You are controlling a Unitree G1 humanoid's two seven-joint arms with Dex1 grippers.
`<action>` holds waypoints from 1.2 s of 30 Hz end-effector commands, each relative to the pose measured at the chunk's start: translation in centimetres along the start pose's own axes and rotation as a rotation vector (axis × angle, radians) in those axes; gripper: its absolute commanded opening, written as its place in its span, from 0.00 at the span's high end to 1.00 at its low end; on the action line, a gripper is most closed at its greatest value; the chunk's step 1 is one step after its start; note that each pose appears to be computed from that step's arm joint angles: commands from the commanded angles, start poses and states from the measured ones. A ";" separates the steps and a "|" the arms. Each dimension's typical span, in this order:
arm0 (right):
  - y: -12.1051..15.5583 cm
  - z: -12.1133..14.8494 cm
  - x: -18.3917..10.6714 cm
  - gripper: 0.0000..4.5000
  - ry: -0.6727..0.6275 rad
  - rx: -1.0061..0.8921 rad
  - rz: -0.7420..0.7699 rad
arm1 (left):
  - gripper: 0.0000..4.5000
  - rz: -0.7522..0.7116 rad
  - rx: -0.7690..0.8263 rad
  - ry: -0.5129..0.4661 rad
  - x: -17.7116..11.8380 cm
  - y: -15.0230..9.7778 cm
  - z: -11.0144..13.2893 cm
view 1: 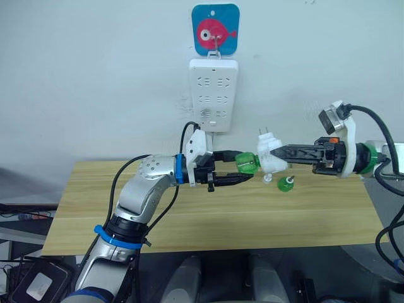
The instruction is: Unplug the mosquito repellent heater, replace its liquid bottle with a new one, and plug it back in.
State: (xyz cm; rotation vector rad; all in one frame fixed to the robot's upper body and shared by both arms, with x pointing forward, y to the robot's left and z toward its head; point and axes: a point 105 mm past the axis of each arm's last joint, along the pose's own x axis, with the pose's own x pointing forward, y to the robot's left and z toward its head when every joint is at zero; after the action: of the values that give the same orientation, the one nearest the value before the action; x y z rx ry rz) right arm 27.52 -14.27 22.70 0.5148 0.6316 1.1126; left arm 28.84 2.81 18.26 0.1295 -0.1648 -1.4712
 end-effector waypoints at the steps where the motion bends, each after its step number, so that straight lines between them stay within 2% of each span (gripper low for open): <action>1: 2.0 -0.6 1.3 0.33 0.071 -0.104 0.035 | 0.51 -0.057 0.061 -0.039 1.2 -0.7 1.6; 9: 1.7 -0.9 1.5 0.33 0.069 -0.078 0.017 | 0.51 -0.055 0.052 -0.055 1.2 -0.6 1.5; 10: 1.6 -0.9 1.4 0.17 0.067 -0.073 0.015 | 0.51 -0.052 0.050 -0.054 1.1 -0.5 1.5; 12: 1.6 -1.0 1.3 0.04 0.068 -0.066 0.013 | 0.51 -0.043 0.050 -0.050 0.9 -0.4 1.4; 13: 1.6 -1.0 1.2 0.01 0.071 -0.063 0.013 | 0.51 -0.038 0.053 -0.048 0.9 -0.3 1.4; 17: 1.4 -2.0 1.2 0.01 0.105 -0.034 0.010 | 0.51 -0.010 0.050 -0.061 0.9 0.2 1.5; 24: 2.3 -5.9 0.3 0.01 0.256 0.006 0.047 | 0.51 0.028 0.059 -0.073 0.8 1.1 1.8; 26: 1.3 -6.1 -0.6 0.01 0.254 -0.001 -0.006 | 0.51 0.032 0.061 -0.072 0.7 1.2 1.9; 29: -2.1 -4.1 -2.4 0.14 0.156 -0.044 -0.168 | 0.51 0.024 0.053 -0.059 0.3 1.0 1.6; 32: -5.0 -2.0 -3.8 0.38 0.074 -0.114 -0.297 | 0.51 -0.005 0.033 -0.047 0.0 0.4 1.3; 36: -6.5 0.0 -3.4 0.73 0.003 -0.156 -0.311 | 0.51 -0.067 0.002 -0.036 -0.4 -0.7 1.5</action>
State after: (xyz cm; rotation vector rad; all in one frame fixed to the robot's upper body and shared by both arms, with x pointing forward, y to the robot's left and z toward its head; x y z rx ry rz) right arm 30.23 -19.92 18.40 0.2844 0.6421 0.8416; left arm 29.04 3.43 18.05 0.1059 -0.1276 -1.4870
